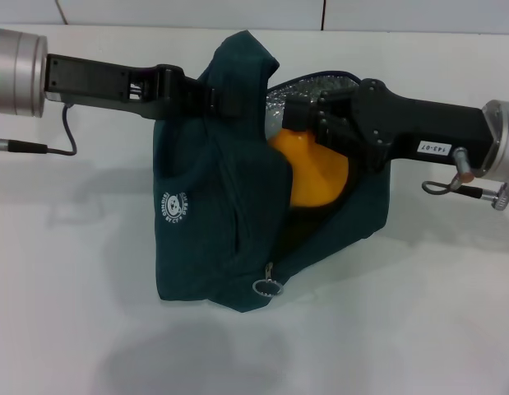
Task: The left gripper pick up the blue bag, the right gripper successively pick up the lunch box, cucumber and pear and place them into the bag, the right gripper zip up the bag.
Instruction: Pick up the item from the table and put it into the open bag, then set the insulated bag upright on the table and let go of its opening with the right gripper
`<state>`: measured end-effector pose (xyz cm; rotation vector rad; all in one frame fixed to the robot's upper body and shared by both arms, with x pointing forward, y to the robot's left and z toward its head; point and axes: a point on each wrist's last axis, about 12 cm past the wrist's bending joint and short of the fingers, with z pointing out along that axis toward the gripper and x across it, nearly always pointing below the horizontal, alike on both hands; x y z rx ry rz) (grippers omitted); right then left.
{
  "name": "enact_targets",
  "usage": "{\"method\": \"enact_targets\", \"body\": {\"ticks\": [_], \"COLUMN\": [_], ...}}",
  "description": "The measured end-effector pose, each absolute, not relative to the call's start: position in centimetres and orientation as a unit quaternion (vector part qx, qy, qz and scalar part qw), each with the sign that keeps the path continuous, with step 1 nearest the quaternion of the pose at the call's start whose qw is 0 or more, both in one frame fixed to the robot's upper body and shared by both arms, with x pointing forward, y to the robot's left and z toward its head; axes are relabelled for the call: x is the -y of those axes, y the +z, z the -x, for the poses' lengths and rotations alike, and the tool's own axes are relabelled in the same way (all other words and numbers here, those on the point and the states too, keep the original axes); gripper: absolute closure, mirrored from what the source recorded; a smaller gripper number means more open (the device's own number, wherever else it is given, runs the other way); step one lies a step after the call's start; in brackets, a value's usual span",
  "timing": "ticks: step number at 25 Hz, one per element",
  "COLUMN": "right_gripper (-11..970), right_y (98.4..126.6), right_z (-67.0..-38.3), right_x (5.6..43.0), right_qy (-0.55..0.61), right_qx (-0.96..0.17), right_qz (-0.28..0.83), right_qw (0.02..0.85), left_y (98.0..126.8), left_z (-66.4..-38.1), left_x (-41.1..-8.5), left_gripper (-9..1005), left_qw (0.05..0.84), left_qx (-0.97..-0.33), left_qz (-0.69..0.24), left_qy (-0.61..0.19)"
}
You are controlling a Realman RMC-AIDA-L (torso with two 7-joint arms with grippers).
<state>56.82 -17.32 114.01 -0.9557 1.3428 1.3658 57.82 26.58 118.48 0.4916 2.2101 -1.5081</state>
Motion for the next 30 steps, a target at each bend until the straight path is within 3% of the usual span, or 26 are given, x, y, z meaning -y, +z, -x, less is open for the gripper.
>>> {"method": "enact_targets", "body": {"ticks": [8, 14, 18, 24, 30], "right_gripper": [897, 675, 566, 521, 453], "right_y": [113.9, 113.6, 112.7, 110.5, 108.6], "right_z": [-56.9, -56.6, -55.9, -53.7, -52.0], "right_x": [17.5, 19.0, 21.9, 26.9, 29.1], "right_qy": [0.565, 0.568, 0.566, 0.562, 0.579], "right_qx": [-0.561, -0.565, -0.578, -0.627, -0.661], "right_qz": [0.379, 0.34, 0.269, 0.15, 0.058], "right_qw": [0.47, 0.492, 0.523, 0.519, 0.474], "left_y": [118.5, 118.5, 118.4, 118.3, 118.2], "left_z": [-57.8, -57.8, -57.8, -57.6, -57.5], "left_x": [-26.6, -26.6, -26.7, -26.7, -26.7], "left_gripper": [958, 959, 959, 957, 957], "left_qw": [0.209, 0.21, 0.21, 0.206, 0.205], "left_qx": [-0.794, -0.794, -0.794, -0.794, -0.795], "left_qz": [-0.177, -0.177, -0.176, -0.177, -0.178], "left_qy": [-0.542, -0.542, -0.543, -0.543, -0.543]}}
